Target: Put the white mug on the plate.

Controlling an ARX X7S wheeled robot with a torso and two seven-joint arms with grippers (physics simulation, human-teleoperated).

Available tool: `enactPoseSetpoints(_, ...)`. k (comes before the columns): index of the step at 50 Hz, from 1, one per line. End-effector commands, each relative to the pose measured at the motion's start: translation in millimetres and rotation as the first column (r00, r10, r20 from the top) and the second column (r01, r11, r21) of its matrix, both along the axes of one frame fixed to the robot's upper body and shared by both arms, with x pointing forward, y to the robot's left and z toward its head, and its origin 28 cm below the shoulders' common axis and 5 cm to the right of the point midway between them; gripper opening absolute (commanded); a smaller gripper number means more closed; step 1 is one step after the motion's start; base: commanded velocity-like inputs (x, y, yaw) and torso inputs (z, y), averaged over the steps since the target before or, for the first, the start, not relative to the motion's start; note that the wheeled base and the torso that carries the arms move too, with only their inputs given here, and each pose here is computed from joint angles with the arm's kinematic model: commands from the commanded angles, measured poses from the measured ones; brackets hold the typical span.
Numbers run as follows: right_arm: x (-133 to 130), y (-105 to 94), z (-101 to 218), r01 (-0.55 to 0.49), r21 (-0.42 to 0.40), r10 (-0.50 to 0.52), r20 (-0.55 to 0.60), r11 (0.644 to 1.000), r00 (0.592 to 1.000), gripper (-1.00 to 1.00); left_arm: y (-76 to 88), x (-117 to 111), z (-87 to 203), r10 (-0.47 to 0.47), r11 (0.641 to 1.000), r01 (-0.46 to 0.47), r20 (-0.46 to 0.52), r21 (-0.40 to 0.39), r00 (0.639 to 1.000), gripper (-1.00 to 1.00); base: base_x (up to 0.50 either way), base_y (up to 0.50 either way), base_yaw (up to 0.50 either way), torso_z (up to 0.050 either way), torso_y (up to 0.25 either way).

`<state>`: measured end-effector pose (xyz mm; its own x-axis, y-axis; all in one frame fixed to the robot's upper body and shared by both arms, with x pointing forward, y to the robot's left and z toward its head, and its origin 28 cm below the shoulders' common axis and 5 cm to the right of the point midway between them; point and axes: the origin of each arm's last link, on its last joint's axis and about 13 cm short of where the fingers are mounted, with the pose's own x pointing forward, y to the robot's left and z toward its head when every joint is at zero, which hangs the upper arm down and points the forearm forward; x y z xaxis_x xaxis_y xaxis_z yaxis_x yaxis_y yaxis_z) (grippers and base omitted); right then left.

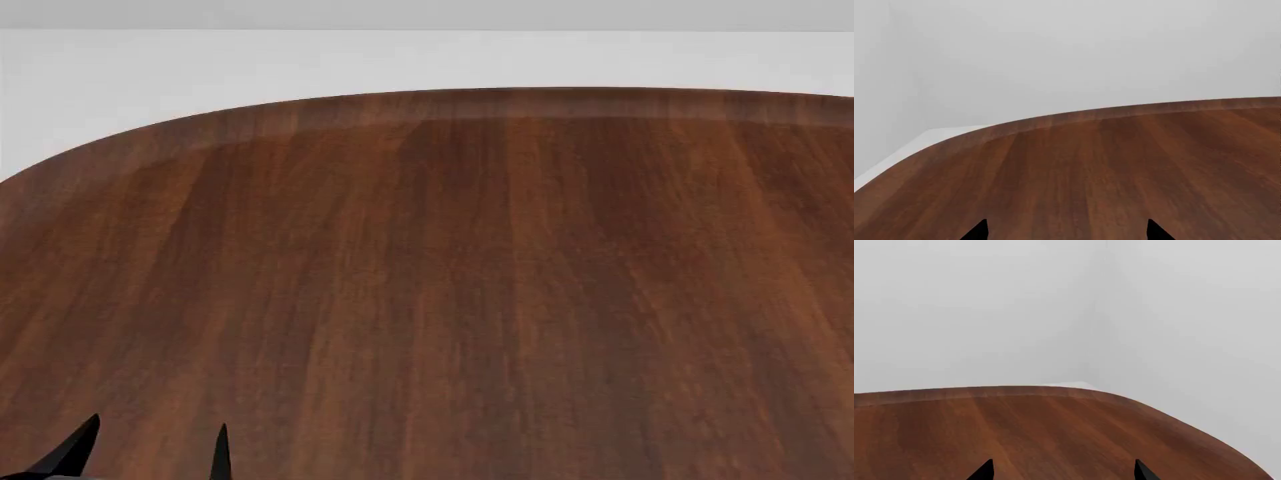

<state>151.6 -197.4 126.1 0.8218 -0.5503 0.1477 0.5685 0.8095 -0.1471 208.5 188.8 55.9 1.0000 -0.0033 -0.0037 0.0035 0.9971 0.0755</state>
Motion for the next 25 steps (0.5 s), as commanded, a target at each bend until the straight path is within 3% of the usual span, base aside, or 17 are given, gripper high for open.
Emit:
enactPoseSetpoints(1, 0.8, 0.5, 11.9, -0.022, -0.035, 0.023, 0.019, 0.999, 1.000, 1.00, 0.2, 0.3, 7.3, -0.009, 1.000, 0.009, 0.024, 0.004, 1.000, 1.00, 0.00, 0.00, 0.00, 0.000, 0.000)
enactPoseSetpoints(25, 1.9, -0.8, 27.8, -0.042, -0.083, 0.046, 0.052, 0.996, 0.998, 1.00, 5.4, 1.2, 58.4, -0.031, 0.997, 0.018, 0.172, 0.078, 0.985, 1.00, 0.00, 0.00, 0.00, 0.000, 0.000)
